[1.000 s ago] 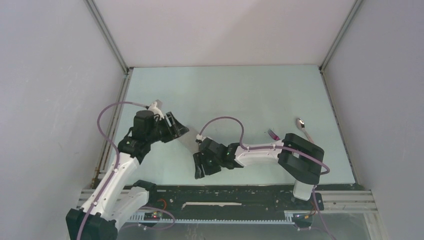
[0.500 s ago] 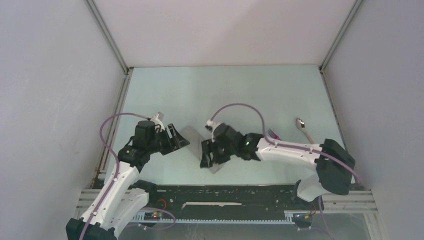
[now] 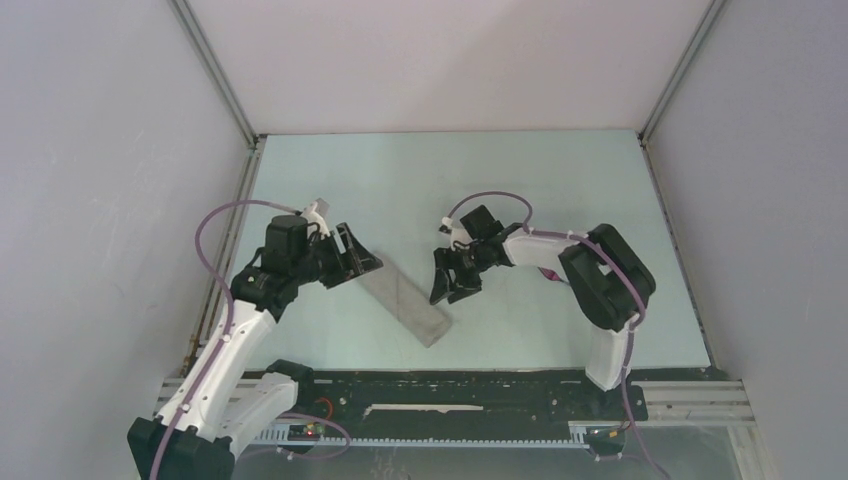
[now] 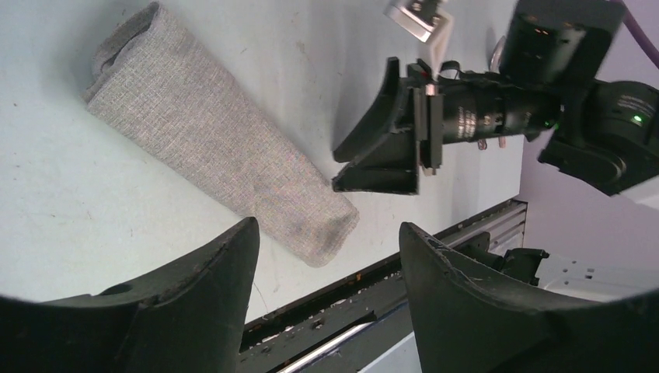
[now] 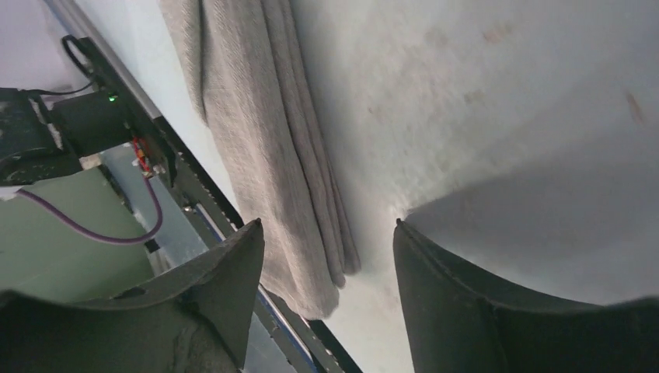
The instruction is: Fold the napkin into a case and place the utensils inside
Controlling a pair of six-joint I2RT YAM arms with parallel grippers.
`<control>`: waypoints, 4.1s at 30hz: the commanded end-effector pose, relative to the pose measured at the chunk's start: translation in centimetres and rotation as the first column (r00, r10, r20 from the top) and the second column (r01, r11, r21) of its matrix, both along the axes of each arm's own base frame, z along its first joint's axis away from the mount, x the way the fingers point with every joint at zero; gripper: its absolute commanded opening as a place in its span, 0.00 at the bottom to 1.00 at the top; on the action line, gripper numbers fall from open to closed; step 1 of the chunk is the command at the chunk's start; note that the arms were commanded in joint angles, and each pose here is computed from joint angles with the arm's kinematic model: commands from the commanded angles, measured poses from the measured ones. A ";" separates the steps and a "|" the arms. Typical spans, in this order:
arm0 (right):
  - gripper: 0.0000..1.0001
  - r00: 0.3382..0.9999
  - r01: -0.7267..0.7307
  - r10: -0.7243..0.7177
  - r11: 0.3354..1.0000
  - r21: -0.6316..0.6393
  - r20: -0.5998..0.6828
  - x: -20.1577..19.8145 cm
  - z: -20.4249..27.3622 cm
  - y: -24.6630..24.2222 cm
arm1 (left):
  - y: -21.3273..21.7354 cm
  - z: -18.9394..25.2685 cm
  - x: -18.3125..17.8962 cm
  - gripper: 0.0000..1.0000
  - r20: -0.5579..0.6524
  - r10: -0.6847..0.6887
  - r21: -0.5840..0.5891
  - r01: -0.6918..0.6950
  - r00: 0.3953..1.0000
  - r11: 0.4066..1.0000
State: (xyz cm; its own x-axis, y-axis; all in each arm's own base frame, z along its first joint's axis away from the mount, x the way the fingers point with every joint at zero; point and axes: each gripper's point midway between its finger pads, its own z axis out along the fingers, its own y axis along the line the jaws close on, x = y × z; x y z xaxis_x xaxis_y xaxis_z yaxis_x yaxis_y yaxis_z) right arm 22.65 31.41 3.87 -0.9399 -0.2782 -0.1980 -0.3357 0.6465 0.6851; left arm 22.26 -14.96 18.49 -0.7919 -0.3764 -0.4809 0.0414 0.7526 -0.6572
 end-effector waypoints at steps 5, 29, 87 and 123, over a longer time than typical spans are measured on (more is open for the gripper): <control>0.57 0.999 -0.050 0.052 0.987 0.155 -0.010 2.9 1.2 3.4 | -0.6 3.0 0.3 0.72 0.056 -0.052 -0.002 0.052 0.997 0.999; 0.00 0.997 -0.066 0.075 0.963 0.260 -0.025 5.6 0.2 17.0 | -1.2 4.8 -0.4 0.72 0.117 -0.124 -0.019 0.127 0.985 0.992; 0.79 -0.341 0.887 -0.939 -0.339 -0.312 0.051 3.7 4.0 -30.3 | -3.7 2.3 -2.0 0.73 0.120 -0.225 -0.116 0.239 0.967 0.964; 0.25 -0.442 0.654 -0.885 -0.429 -0.623 0.145 5.8 -4.1 -30.0 | -3.6 3.8 -2.3 0.72 0.150 -0.244 -0.093 0.259 0.958 0.961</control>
